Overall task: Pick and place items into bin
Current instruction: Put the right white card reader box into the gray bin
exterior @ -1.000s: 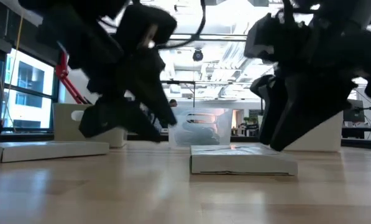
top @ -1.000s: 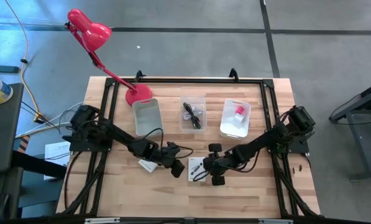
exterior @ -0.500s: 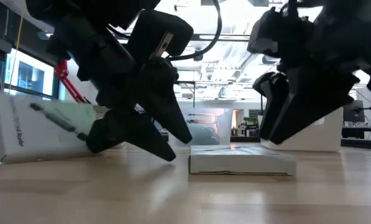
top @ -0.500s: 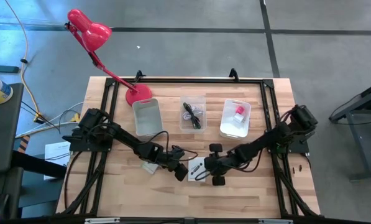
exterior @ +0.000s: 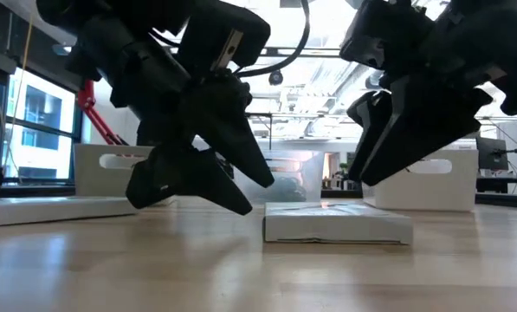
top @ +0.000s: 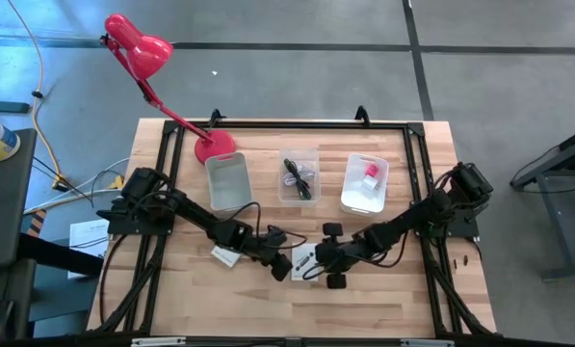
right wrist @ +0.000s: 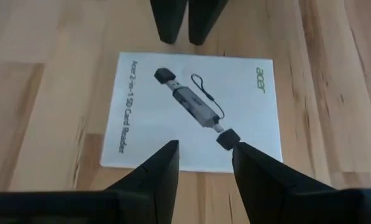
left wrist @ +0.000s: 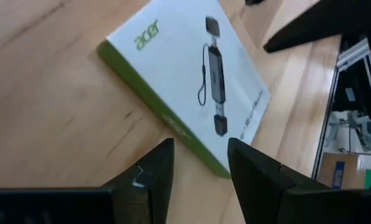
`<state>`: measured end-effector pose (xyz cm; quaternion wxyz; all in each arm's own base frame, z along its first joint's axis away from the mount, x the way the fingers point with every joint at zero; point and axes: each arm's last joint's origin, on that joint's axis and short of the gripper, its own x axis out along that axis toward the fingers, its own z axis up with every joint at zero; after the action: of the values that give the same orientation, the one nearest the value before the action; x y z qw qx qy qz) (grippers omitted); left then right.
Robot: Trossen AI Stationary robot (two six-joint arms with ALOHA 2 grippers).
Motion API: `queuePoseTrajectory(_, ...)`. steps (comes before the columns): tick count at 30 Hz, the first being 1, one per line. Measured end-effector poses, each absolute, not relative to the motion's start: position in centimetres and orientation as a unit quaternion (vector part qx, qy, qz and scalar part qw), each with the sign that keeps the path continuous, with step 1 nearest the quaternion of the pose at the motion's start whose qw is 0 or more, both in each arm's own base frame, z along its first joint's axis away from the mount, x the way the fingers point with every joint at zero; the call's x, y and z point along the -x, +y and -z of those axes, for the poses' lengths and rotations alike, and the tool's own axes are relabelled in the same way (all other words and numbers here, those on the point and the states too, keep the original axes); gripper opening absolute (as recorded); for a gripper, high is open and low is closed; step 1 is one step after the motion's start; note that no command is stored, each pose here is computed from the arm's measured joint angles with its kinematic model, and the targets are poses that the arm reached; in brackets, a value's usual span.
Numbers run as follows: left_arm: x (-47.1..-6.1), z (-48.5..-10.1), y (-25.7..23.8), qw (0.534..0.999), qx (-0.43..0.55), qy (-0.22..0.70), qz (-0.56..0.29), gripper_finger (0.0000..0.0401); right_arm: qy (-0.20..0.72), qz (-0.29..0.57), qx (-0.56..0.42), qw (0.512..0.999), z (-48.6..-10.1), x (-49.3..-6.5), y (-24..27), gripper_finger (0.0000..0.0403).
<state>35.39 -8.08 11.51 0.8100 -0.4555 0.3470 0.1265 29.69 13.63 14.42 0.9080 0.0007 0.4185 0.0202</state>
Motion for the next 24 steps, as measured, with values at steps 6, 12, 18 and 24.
queuePoseTrajectory(6,-35.4,-11.5,-8.1,0.811,0.455,0.345,-0.129,0.0138,0.427,-0.016,-0.001,0.904,-13.6,-29.8,13.7,0.0142)
queuePoseTrajectory(12,-35.4,-11.5,-8.0,0.813,0.452,0.341,-0.133,0.0138,0.436,-0.012,-0.008,0.9,-12.9,-29.9,13.7,0.0142)
queuePoseTrajectory(18,-35.4,-11.6,-8.0,0.815,0.451,0.335,-0.142,0.0138,0.442,-0.01,-0.016,0.897,-12.8,-29.8,13.7,0.0142)
queuePoseTrajectory(24,-35.4,-11.5,-8.0,0.81,0.457,0.336,-0.147,0.0138,0.444,-0.011,-0.013,0.896,-12.8,-29.8,13.7,0.0142)
